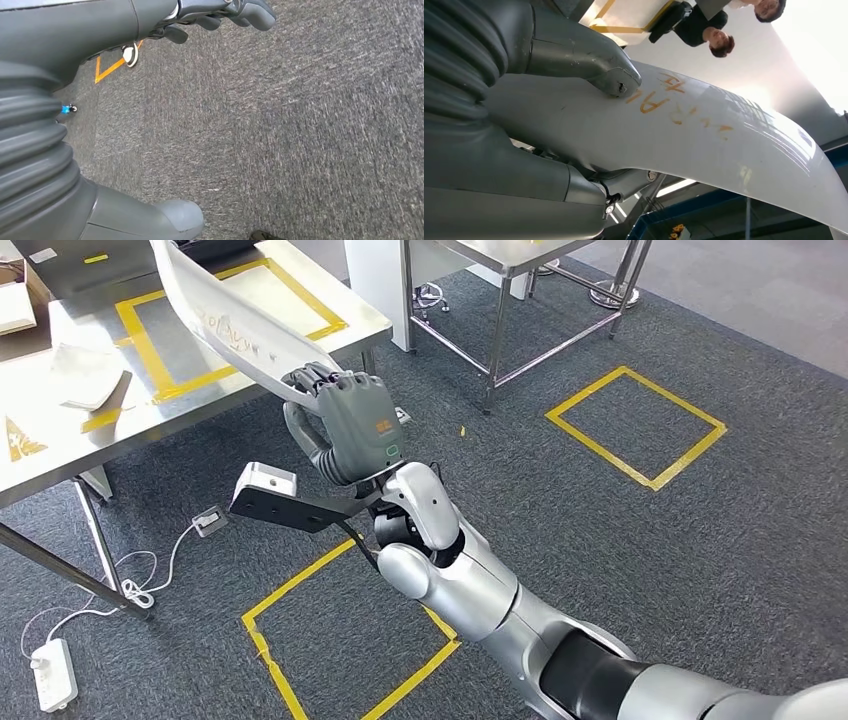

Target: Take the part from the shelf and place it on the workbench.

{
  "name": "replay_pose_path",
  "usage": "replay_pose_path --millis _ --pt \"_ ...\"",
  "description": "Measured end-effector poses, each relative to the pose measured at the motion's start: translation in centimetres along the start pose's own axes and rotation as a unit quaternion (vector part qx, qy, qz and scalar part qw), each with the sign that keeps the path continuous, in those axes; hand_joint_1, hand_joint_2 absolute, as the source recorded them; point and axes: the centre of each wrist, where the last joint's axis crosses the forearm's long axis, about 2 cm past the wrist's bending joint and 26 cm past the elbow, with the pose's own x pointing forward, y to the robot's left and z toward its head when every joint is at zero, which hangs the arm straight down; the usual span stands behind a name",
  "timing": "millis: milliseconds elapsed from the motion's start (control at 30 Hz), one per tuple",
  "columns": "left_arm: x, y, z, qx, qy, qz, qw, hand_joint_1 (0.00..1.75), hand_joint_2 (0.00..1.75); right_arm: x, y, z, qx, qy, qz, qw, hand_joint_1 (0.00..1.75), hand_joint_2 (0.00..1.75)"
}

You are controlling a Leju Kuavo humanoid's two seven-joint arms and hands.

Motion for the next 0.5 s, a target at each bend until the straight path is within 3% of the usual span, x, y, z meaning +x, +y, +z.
replay_pose_path --millis 500 --pt "0.6 -0.2 0.1 -0.008 -0.002 -0.018 1.000 0.00 1.75 -1.9 -1.9 -0.3 -0.027 0.031 0.010 0.999 1.75 1.75"
